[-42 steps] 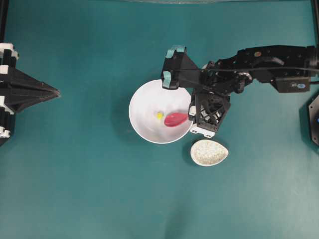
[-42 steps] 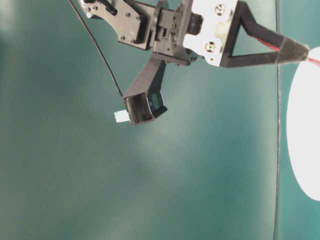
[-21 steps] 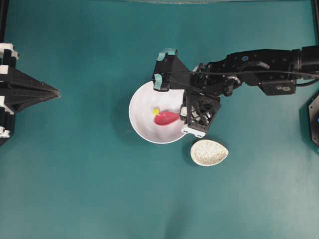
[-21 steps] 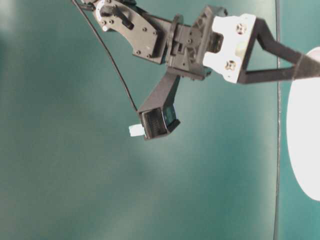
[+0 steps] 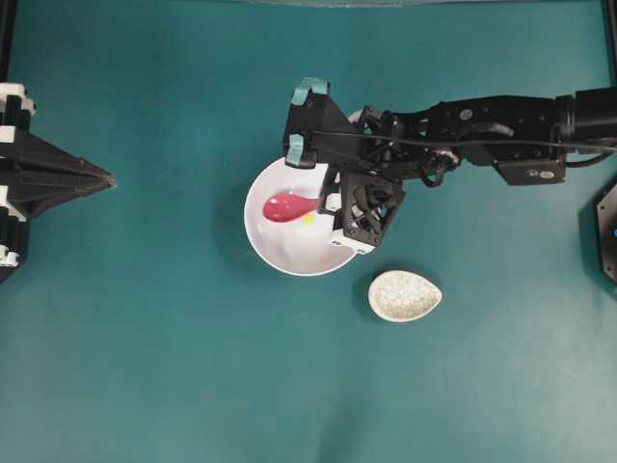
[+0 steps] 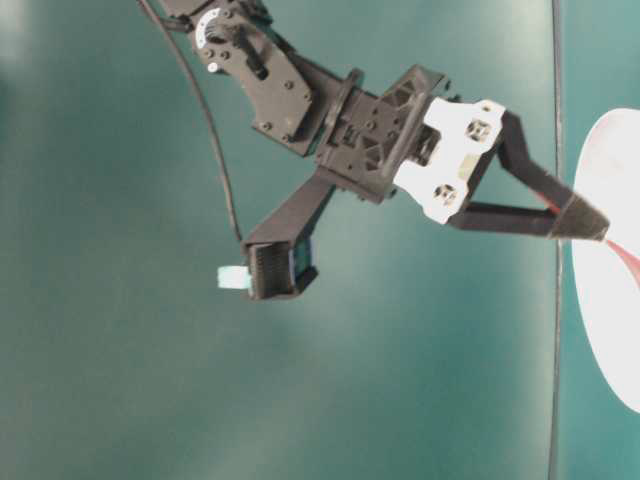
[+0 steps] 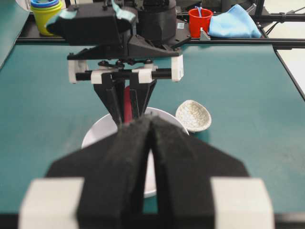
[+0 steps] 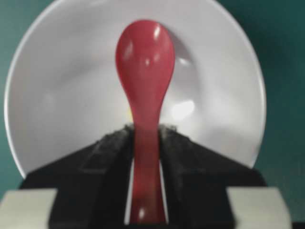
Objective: Scoop the yellow hexagonal prism block from the bowl with a spoon using the right arm.
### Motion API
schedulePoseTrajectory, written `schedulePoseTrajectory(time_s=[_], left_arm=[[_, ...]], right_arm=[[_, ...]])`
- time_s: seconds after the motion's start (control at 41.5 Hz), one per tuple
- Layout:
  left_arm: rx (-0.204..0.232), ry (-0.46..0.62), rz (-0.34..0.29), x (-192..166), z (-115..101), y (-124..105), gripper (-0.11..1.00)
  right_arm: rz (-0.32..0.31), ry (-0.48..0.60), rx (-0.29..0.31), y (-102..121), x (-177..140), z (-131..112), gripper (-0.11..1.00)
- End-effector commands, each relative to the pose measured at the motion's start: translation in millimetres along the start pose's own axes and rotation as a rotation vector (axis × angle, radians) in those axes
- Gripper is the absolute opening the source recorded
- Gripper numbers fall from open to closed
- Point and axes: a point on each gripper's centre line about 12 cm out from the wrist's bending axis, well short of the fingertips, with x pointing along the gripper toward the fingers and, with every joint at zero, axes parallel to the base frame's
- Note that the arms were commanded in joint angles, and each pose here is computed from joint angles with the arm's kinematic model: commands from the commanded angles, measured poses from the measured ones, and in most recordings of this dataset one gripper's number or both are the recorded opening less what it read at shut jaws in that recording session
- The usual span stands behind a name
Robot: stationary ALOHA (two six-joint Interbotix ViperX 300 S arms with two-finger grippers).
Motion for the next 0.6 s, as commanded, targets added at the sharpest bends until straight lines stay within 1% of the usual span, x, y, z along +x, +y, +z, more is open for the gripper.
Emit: schedulePoseTrajectory(time_s=[0.0,0.144,0.313,0.482,0.578], left_arm=[[0.0,-0.031,0.0,1.5,12.1,0.2,0.0],[0.002,-0.032,0.0,1.5,12.7,0.2,0.0],[0.0,-0.034,0.002,1.2,13.0,0.5,0.0],[-0.001,-0.034,0.0,1.2,13.0,0.2,0.0],[0.0,-0.034,0.0,1.2,13.0,0.2,0.0]], right_arm=[[0.009,-0.071,-0.017,5.5,-21.9,19.4,0.25],[0.015,-0.093,-0.025,8.7,-42.8,25.6,0.25],[0.027,-0.107,-0.032,13.6,-75.5,28.5,0.25],[0.04,-0.086,-0.037,17.5,-107.0,25.1,0.25],[0.046,-0.047,-0.042,19.8,-120.1,18.8,0.25]])
